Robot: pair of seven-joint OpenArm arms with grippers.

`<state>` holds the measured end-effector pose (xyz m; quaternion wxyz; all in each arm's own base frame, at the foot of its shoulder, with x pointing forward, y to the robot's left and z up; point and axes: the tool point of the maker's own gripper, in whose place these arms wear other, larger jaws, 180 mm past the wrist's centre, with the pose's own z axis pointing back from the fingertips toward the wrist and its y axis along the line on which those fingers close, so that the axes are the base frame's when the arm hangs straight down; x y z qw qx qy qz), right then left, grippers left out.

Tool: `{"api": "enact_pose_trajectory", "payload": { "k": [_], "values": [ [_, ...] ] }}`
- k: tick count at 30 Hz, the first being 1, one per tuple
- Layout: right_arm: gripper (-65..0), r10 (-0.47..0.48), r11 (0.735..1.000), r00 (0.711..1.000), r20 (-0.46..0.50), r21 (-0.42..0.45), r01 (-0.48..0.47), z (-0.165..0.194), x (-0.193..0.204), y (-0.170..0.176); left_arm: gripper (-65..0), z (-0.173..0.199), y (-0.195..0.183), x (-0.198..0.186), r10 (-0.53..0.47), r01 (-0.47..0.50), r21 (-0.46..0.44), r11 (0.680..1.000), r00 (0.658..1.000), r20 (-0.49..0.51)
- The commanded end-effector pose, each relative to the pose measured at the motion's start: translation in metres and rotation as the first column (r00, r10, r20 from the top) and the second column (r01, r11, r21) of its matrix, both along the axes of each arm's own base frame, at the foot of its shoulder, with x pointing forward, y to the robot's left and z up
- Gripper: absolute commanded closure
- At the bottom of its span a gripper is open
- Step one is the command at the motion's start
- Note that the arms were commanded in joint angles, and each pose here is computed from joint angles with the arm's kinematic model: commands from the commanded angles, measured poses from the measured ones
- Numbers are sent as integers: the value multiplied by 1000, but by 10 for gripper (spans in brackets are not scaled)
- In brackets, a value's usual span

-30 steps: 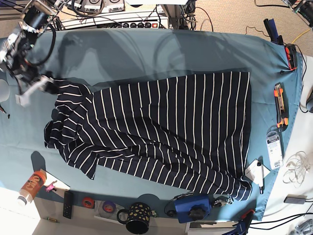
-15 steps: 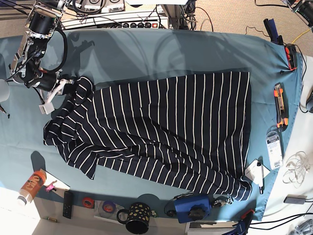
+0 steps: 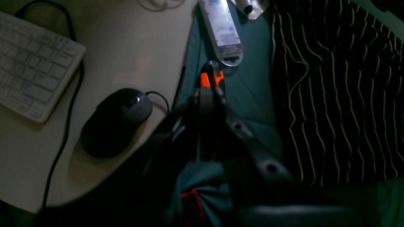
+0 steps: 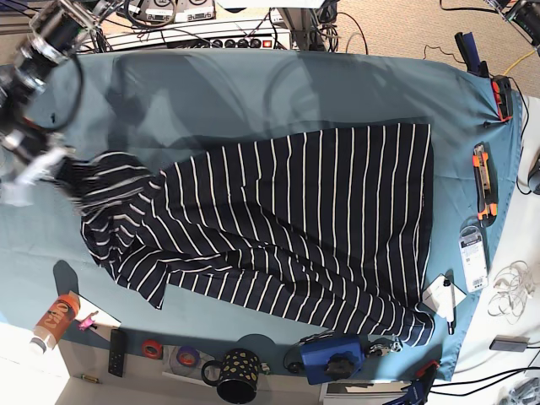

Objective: Layout the t-shirt on the table in an organized manner, then fold the t-shirt properly
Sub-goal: 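Grasp the shirt edges with both grippers and lift them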

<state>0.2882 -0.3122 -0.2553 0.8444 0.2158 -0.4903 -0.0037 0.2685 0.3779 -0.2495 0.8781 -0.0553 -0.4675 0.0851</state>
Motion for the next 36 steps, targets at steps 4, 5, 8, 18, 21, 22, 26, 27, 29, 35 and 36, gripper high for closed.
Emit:
{"api": "enact_pose_trajectory", "payload": {
  "k": [4,5,8,18,21,22,26,27,29,35,36],
  "values": [
    [0,-101,995,976,190,40,96,52,-6,-33,0,-7,-34,5,-103,104,-39,994,995,10],
    [0,-130,991,970,204,43,124,56,-11,-41,0,-16,-49,3,-145,145,-54,988,989,-5],
    [0,-181,984,959,219,43,175,61,-22,-57,0,-40,-99,-1,-254,248,-114,962,967,-36],
    [0,-143,990,976,164,38,139,45,-24,-46,-210,-71,-229,-26,-472,458,-250,853,881,1],
    [0,-132,991,980,152,33,128,42,-22,-42,-233,-85,-226,-32,-394,369,-273,888,918,-41],
    [0,-129,992,980,150,33,125,41,-22,-41,-233,-91,-222,-35,-371,342,-267,901,926,-66],
    [0,-128,992,980,150,33,124,41,-22,-41,-233,-102,-216,-45,-331,287,-276,917,935,-125],
    [0,-128,992,980,150,33,124,41,-22,-41,-233,-103,-217,-47,-334,288,-283,915,934,-127],
    [0,-128,992,980,150,33,124,41,-22,-41,-233,-103,-219,-49,-338,290,-297,910,933,-126],
    [0,-128,992,980,150,33,124,41,-22,-41,-233,-123,-224,-54,-338,268,-348,899,928,-159],
    [0,-128,992,980,150,33,124,41,-22,-41,-233,-125,-224,-54,-332,259,-357,898,930,-159]
  ]
}}
